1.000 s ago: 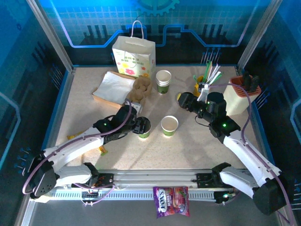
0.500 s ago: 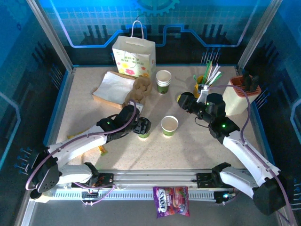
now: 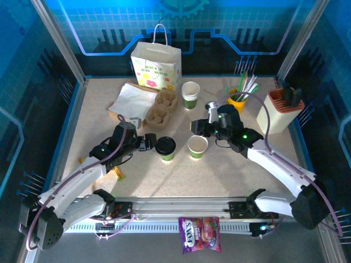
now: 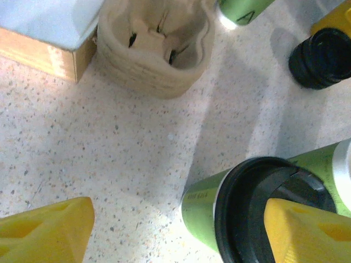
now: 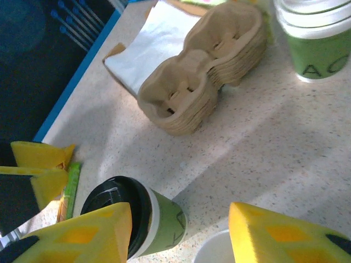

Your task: Pack the takeout coffee

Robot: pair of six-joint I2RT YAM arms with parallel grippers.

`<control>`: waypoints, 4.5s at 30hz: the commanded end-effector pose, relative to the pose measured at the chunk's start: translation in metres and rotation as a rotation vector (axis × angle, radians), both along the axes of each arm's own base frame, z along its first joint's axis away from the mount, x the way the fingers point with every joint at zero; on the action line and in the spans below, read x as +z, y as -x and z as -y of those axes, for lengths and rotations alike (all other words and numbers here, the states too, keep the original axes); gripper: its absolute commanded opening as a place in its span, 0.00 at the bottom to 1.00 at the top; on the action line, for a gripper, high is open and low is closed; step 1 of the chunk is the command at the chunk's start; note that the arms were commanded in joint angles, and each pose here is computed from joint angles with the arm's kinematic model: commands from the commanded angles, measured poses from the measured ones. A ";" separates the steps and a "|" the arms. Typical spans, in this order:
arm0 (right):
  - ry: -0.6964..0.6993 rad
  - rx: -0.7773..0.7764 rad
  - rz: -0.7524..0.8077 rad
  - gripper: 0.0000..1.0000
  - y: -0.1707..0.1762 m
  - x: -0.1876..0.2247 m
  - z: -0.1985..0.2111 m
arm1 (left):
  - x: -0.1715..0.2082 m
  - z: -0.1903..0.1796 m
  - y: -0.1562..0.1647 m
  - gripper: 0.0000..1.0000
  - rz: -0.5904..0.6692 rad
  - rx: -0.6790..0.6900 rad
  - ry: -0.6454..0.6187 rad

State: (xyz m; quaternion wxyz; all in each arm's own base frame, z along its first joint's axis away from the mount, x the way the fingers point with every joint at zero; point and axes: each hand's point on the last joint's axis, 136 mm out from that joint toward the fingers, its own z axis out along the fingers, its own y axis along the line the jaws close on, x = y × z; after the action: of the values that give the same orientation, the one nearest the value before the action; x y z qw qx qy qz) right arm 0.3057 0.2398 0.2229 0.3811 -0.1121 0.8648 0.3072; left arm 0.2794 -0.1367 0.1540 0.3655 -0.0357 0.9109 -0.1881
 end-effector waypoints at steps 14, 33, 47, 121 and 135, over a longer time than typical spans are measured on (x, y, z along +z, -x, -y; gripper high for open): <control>0.121 0.064 0.024 0.52 -0.003 -0.009 -0.020 | -0.032 0.002 0.002 0.80 -0.108 -0.015 -0.044; 0.120 0.060 0.012 0.53 -0.002 -0.014 -0.019 | -0.031 0.027 -0.001 0.82 -0.100 -0.070 -0.005; 0.195 0.340 -0.002 0.56 0.025 -0.040 -0.064 | -0.004 0.028 -0.001 0.88 0.011 -0.076 0.058; 0.403 0.371 -0.081 0.53 0.035 -0.115 -0.049 | -0.048 0.047 -0.002 0.85 -0.100 -0.159 0.021; 0.186 0.310 -0.018 0.53 -0.004 -0.054 -0.068 | -0.018 0.052 0.000 0.86 -0.002 -0.172 0.075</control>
State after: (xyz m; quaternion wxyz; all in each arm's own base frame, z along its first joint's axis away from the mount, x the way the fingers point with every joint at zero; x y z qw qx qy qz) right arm 0.3038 0.2979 0.1589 0.3070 -0.2829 0.8714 0.2574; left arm 0.2857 -0.1915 0.1449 0.3521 0.0248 0.8986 -0.2604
